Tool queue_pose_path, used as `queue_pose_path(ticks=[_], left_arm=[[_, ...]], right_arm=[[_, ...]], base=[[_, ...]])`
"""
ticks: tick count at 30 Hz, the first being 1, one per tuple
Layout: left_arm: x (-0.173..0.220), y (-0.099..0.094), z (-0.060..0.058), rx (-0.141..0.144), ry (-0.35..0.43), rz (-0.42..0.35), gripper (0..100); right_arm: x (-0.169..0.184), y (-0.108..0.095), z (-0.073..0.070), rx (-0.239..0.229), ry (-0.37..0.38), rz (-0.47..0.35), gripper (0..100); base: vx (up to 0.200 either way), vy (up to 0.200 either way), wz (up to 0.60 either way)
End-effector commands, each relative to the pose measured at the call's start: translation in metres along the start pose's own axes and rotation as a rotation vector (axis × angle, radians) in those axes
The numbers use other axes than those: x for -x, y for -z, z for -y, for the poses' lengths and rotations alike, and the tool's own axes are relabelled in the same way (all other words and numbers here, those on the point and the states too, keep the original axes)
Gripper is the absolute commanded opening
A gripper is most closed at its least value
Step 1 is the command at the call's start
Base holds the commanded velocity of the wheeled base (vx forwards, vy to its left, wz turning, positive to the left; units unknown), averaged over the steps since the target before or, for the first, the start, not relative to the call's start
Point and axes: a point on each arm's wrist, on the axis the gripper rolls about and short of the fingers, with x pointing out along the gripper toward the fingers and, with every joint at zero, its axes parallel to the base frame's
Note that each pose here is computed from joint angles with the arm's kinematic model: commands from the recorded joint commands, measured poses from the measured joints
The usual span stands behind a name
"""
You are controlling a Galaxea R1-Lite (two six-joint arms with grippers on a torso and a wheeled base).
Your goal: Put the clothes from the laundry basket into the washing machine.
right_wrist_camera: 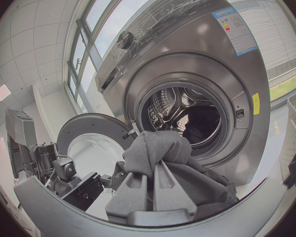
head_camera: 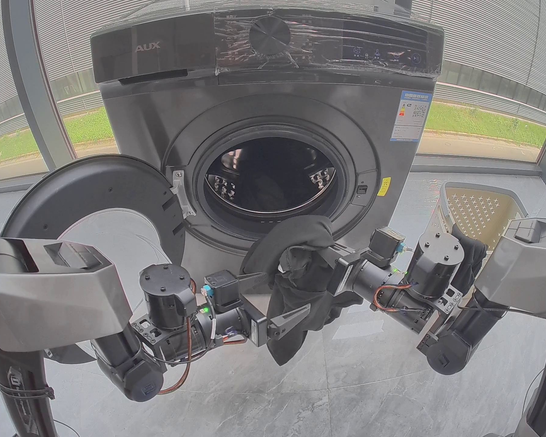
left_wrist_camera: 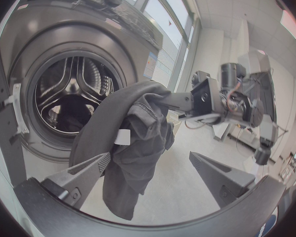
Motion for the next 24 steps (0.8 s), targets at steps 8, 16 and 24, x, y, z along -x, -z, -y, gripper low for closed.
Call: queue_pose_path(ticks=[8,16,24], left_arm=[[-0.016,0.016,-0.009,0.094,-0.012,-0.018,100],[-0.021,0.026,-0.010,0.128,-0.014,-0.039,100],[-0.026,0.023,-0.008,0.203,0.000,-0.020,100]], right_arm=[[-0.001,0.001,-0.002,0.000,-0.007,0.000,0],[-0.002,0.001,-0.002,-0.001,-0.007,0.002,0],[-0.003,0.004,-0.003,-0.002,-0.008,-0.005,0]], base=[[0.000,0.000,0.00],[0.000,0.000,0.00],[0.000,0.000,0.00]])
